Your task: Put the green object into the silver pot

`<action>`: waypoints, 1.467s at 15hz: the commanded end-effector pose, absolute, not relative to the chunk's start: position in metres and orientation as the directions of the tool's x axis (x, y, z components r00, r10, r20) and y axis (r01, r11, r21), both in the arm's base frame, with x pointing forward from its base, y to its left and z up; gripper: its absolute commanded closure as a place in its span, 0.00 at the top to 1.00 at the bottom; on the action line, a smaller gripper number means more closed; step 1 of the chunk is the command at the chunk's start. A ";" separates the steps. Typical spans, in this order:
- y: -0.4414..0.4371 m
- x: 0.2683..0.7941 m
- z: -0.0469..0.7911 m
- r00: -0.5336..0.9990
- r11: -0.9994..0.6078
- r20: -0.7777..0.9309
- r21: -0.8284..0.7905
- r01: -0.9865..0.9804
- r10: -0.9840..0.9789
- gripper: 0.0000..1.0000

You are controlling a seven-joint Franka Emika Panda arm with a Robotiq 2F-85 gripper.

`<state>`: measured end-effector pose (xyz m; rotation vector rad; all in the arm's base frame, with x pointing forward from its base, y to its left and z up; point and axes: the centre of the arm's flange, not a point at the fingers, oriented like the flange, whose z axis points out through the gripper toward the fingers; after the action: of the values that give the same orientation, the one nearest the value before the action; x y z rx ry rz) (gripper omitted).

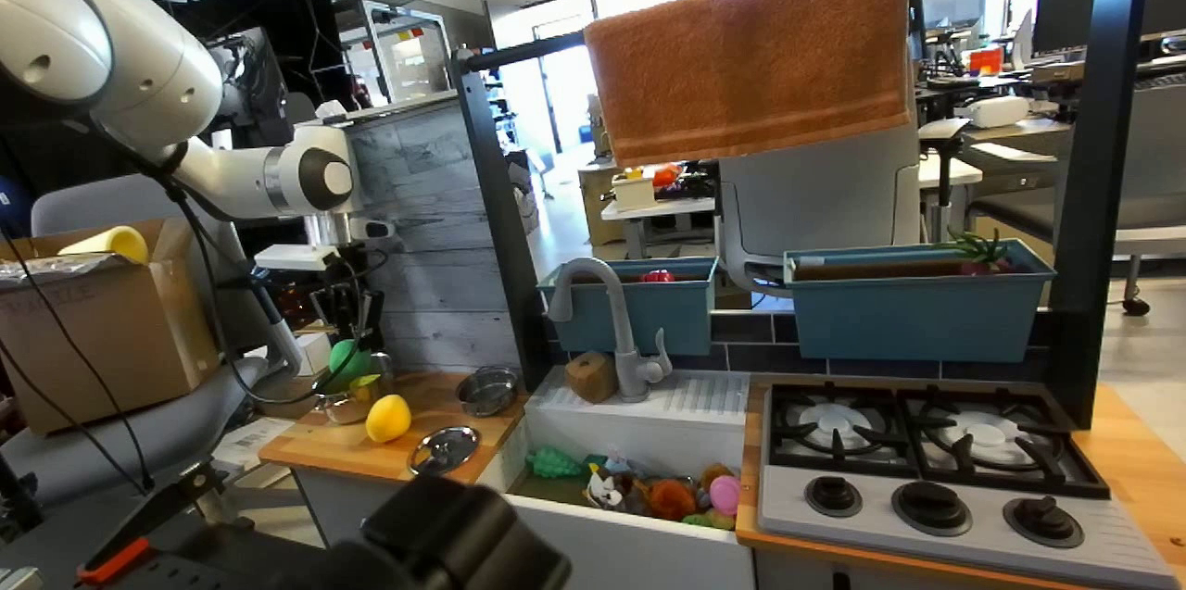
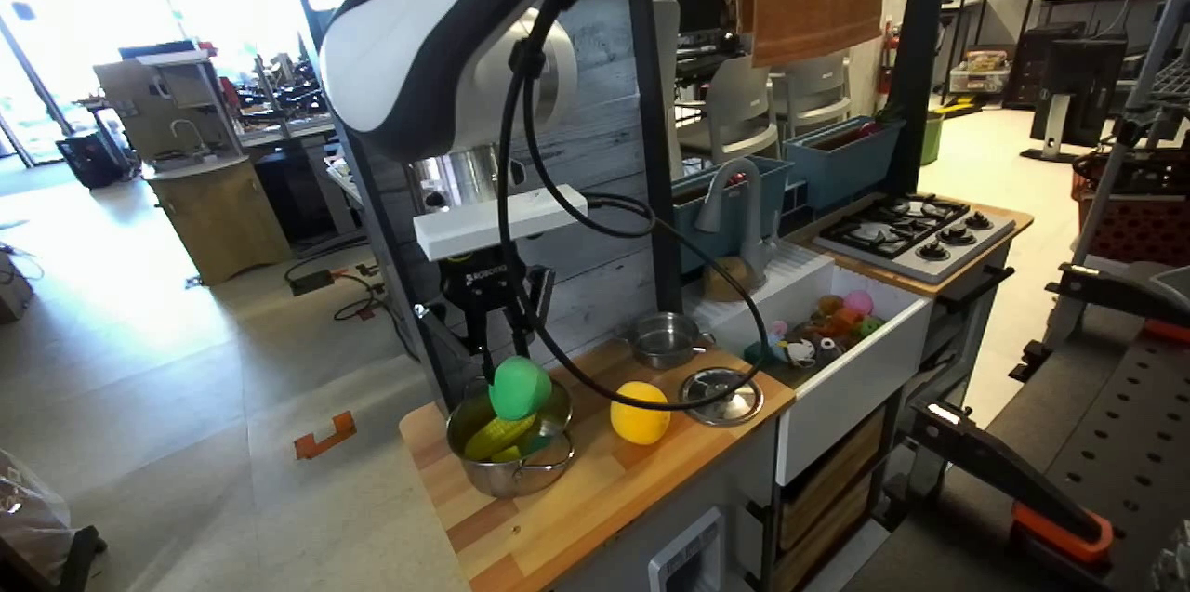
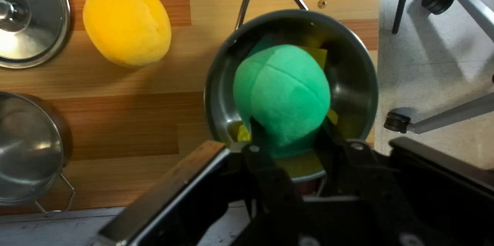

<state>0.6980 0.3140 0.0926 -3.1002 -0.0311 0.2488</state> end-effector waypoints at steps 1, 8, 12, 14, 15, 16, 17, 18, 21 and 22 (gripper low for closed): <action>0.314 0.698 0.093 0.987 -0.999 -0.159 -0.033 0.017 0.022 0.37; 0.316 0.699 0.093 0.987 -0.999 -0.155 -0.037 0.026 0.031 0.77; 0.315 0.697 0.092 0.987 -0.999 -0.160 -0.044 0.027 0.034 1.00; 0.315 0.696 0.090 0.986 -0.999 -0.166 -0.030 0.019 0.024 1.00; 0.315 0.695 0.089 0.986 -0.999 -0.167 -0.029 0.019 0.024 1.00; 0.315 0.695 0.089 0.986 -0.999 -0.168 -0.029 0.019 0.024 1.00; 0.315 0.695 0.089 0.985 -0.999 -0.168 -0.029 0.020 0.024 1.00; 0.315 0.695 0.089 0.985 -0.999 -0.169 -0.029 0.020 0.024 1.00; 0.315 0.695 0.088 0.985 -0.999 -0.169 -0.029 0.020 0.024 1.00; 0.315 0.695 0.088 0.985 -0.999 -0.169 -0.029 0.020 0.024 1.00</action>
<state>0.6949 0.3148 0.0885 -3.1034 -0.0341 0.2641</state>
